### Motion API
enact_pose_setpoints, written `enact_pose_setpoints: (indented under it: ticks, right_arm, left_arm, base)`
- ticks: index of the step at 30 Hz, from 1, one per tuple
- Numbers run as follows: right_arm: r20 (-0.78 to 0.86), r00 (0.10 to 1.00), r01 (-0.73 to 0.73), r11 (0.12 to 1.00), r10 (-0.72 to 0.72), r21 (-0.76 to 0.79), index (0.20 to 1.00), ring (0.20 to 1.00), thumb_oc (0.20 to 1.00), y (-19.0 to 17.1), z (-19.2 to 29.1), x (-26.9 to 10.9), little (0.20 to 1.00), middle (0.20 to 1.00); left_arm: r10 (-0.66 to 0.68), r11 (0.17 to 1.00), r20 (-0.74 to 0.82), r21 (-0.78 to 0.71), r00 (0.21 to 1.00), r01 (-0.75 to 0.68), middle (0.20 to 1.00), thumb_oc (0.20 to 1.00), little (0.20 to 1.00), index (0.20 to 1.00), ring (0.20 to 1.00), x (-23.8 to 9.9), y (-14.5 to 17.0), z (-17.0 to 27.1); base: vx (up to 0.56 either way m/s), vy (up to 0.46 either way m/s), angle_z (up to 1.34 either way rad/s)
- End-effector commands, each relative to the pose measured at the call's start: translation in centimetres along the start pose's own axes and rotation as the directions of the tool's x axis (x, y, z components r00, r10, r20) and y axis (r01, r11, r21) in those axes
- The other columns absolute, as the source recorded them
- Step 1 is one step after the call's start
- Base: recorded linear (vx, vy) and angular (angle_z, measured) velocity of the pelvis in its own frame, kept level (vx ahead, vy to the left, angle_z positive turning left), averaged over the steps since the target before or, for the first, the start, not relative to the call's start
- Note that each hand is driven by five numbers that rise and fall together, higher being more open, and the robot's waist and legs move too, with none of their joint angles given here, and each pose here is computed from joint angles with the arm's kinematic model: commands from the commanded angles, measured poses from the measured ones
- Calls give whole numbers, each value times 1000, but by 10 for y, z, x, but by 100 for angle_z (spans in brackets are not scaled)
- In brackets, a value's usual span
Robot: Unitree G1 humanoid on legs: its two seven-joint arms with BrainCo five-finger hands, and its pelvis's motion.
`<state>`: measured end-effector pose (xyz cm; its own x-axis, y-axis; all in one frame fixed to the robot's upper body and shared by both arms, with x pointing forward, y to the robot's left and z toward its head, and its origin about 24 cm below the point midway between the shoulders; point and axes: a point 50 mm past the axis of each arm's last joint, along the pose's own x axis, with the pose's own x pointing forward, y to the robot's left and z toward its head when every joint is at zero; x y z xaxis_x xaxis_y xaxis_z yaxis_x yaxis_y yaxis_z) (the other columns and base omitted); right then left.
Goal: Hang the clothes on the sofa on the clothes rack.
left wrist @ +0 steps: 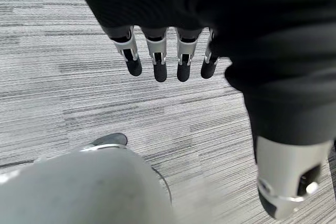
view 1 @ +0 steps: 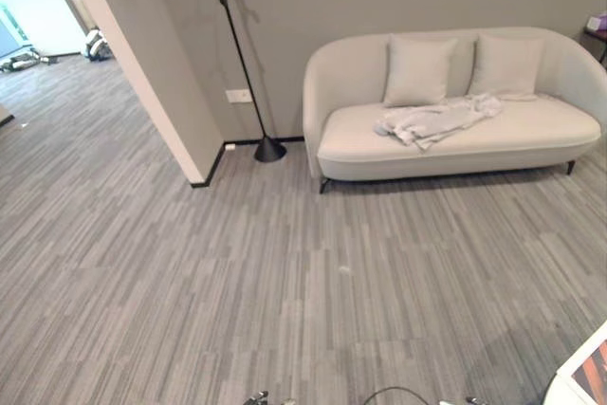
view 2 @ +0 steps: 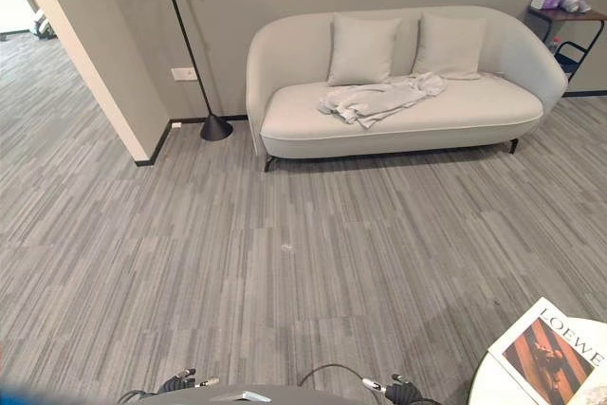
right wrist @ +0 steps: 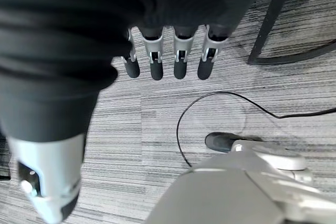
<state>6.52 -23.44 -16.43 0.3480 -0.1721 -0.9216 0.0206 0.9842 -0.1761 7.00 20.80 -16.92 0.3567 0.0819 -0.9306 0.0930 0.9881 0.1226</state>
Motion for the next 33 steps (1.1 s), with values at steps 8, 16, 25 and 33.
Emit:
enact_pose_setpoints:
  ticks: [8, 16, 25, 33]
  right_arm:
    - [52, 999, -11, 1000, 12, -15, 1000, 1000, 1000, 3, 18, 4, 1000, 1000]
    - [56, 998, -11, 1000, 11, -17, 1000, 1000, 1000, 2, 21, 4, 1000, 1000]
    - [65, 998, -10, 999, 12, -31, 1000, 1000, 1000, 1, 27, 5, 1000, 1000]
    - [114, 993, -1, 1000, 3, -23, 1000, 1000, 1000, -3, 43, 6, 1000, 1000]
  left_arm:
    - [33, 999, 80, 7, 996, -33, 1000, 1000, 1000, 1000, 1000, 4, 12, 26]
    - [40, 999, 79, 14, 996, -42, 1000, 1000, 1000, 1000, 1000, 4, 15, 27]
    - [52, 999, 94, 2, 994, -52, 1000, 1000, 1000, 1000, 1000, 4, 18, 30]
    - [60, 998, 143, -16, 988, -58, 1000, 1000, 1000, 1000, 1000, 5, 20, 46]
  base:
    - [2, 4, 0]
    - [9, 23, 0]
    - [5, 37, -2]
    - [-11, 91, -4]
